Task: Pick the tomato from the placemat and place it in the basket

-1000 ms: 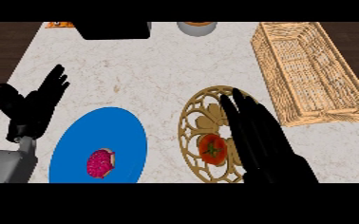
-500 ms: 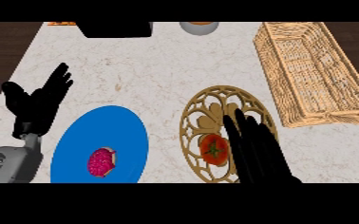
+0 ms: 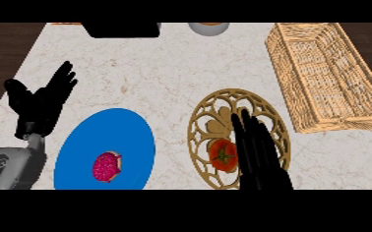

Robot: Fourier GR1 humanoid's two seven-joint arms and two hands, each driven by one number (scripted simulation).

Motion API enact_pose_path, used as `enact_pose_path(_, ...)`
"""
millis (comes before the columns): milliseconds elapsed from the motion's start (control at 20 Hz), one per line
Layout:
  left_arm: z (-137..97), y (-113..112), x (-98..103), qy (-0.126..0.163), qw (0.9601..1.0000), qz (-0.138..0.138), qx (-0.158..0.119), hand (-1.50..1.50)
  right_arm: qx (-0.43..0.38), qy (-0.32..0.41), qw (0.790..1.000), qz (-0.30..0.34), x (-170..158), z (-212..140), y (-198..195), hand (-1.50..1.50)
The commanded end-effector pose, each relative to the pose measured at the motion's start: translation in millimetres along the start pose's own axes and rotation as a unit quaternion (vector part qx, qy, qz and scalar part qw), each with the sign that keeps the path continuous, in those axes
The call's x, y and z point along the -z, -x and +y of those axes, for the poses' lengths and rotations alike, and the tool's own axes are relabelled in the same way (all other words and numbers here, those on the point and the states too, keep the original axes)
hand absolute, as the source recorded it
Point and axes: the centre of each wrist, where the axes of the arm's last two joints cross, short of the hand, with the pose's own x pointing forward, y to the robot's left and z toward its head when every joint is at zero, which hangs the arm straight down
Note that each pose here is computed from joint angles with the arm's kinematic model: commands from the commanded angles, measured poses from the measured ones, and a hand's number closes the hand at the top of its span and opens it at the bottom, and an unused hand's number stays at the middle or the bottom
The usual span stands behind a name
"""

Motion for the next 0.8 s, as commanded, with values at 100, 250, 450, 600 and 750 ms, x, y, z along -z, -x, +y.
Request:
enact_pose_path(100,-3.0,14.6,-14.5,0.003,1.0,-0.009,-0.001,0.0,-0.009,-0.008,0.999,0.036,30.8,24.9,30.6,-1.5)
enact_pose_path(250,3.9,-4.9,-0.9,0.007,1.0,-0.001,-0.004,0.0,-0.019,-0.034,0.998,0.052,19.1,64.5,39.7,-1.5)
enact_pose_path(450,-9.1,-23.6,4.6,0.004,1.0,0.001,-0.005,0.0,-0.027,-0.051,0.996,0.063,27.4,55.6,38.0,-1.5)
enact_pose_path(600,2.2,-7.2,4.5,0.002,1.0,-0.004,0.0,0.0,-0.039,-0.06,0.995,0.069,33.0,58.1,48.0,-1.5)
enact_pose_path(750,5.3,-7.8,-6.4,-0.005,1.0,-0.002,0.006,0.0,-0.035,-0.048,0.996,0.062,29.7,55.0,27.7,-1.5)
